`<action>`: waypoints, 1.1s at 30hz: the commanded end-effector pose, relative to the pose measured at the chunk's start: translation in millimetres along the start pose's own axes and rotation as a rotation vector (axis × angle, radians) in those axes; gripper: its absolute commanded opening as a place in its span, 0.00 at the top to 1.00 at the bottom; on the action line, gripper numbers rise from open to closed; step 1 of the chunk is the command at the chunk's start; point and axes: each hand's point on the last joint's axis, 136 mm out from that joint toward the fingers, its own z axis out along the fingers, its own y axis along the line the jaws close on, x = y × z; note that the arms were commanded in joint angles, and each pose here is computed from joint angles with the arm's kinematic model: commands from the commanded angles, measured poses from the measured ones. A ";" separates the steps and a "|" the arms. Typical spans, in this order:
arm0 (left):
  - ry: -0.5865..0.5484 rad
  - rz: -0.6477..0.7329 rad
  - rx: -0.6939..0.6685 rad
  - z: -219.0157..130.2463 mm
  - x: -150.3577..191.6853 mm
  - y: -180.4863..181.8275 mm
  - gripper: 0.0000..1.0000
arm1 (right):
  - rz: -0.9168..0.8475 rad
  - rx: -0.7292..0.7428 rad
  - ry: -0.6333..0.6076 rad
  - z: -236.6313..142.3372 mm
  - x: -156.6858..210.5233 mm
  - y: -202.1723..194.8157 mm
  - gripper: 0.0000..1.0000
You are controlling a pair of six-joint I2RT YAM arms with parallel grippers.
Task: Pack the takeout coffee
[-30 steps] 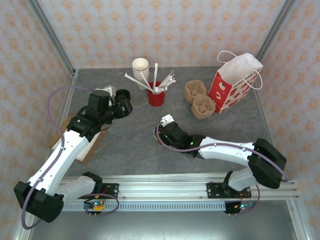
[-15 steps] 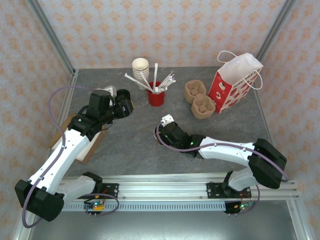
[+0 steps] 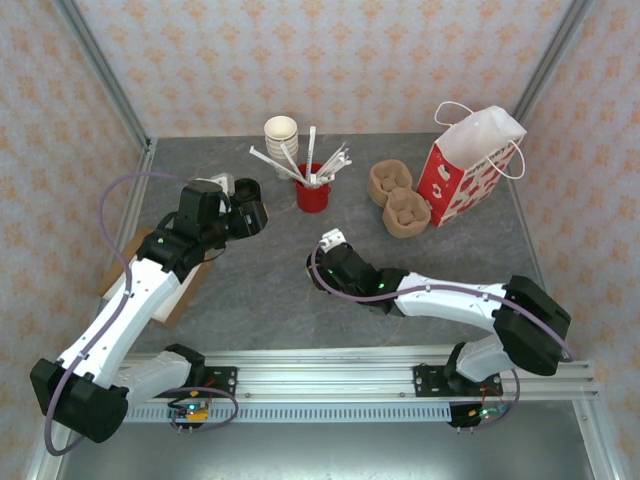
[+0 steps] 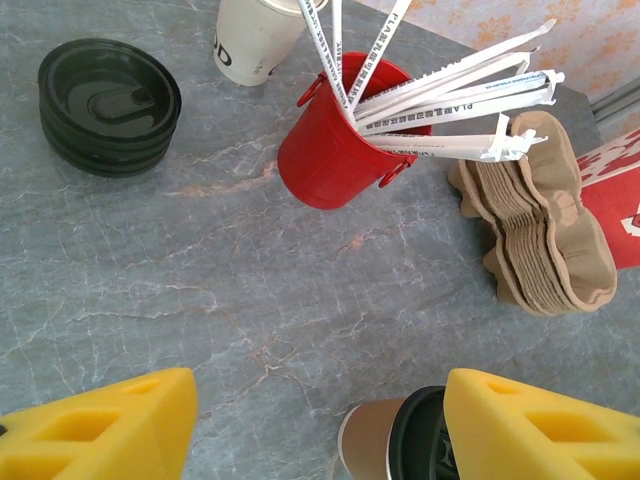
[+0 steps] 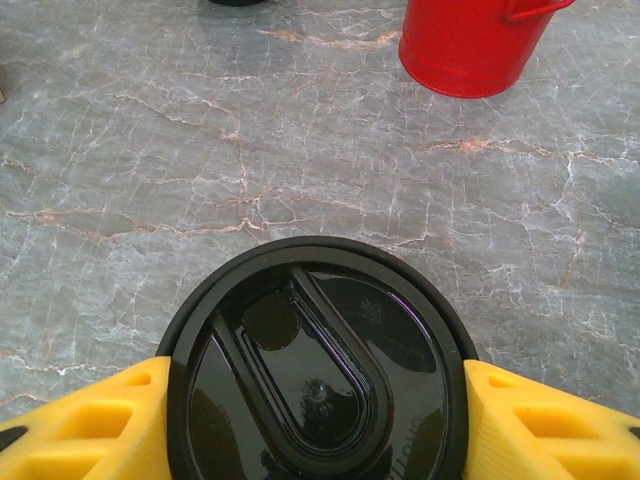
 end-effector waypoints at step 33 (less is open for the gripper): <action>0.055 0.014 -0.023 10.0 25.7 14.5 0.33 | -0.075 0.273 0.369 7.1 135.9 -36.3 0.44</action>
